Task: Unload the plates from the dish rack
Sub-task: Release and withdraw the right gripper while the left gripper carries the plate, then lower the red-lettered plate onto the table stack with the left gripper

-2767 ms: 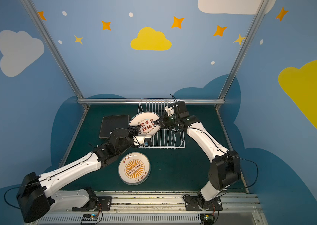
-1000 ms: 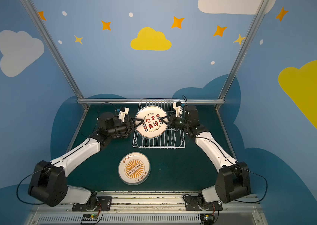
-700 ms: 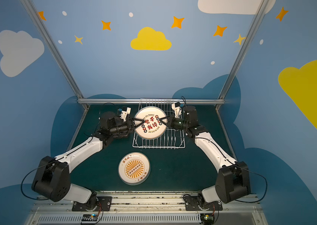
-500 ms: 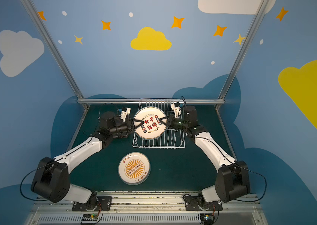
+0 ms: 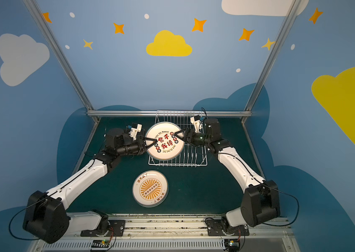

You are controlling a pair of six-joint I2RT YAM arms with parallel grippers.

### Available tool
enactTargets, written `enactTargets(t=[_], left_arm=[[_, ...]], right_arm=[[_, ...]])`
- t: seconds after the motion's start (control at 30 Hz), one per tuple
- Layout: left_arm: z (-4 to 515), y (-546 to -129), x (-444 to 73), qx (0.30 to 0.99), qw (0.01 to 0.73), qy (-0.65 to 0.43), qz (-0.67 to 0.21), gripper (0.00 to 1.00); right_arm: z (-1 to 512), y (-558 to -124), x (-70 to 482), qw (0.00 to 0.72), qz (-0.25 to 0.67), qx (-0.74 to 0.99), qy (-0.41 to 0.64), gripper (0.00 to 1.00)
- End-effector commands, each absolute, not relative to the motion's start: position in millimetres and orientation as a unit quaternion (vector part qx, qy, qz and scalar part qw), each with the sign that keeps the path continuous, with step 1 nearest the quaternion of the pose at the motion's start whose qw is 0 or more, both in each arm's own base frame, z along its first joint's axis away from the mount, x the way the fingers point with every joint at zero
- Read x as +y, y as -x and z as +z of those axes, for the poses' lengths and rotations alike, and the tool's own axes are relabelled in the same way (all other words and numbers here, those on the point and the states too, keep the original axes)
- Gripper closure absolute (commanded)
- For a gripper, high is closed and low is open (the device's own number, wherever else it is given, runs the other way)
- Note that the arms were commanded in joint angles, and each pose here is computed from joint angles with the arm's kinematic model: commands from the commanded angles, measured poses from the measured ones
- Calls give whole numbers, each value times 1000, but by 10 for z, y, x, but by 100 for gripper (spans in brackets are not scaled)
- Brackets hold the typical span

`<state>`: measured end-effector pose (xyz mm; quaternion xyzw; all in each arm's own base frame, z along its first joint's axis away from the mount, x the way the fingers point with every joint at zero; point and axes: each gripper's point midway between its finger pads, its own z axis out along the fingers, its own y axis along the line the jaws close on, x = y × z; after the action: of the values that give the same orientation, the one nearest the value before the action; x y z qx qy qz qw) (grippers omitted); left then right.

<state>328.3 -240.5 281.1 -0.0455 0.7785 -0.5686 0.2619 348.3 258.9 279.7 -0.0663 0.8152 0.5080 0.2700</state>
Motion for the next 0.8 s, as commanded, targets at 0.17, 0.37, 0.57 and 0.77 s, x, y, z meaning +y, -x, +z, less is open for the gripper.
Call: enactTargets(t=[0.17,0.37,0.57,0.77], left_arm=[[2764,-2745,-2084,811,257,59,-522,97],[2510,-2259,-1807,847,235,84,-469,97],[2114,-1851,-1592,866,208,119,-439,97],[1665,-1658,-1542,883,157,141,-420,97]], right_arm=[[2848,-3210,2350,340,414,827,169,11],[2809,-3106,2131,398,341,826,208,11],[2854,-3020,2033,423,321,819,216,10],[2866,-2946,2008,426,322,818,215,10]])
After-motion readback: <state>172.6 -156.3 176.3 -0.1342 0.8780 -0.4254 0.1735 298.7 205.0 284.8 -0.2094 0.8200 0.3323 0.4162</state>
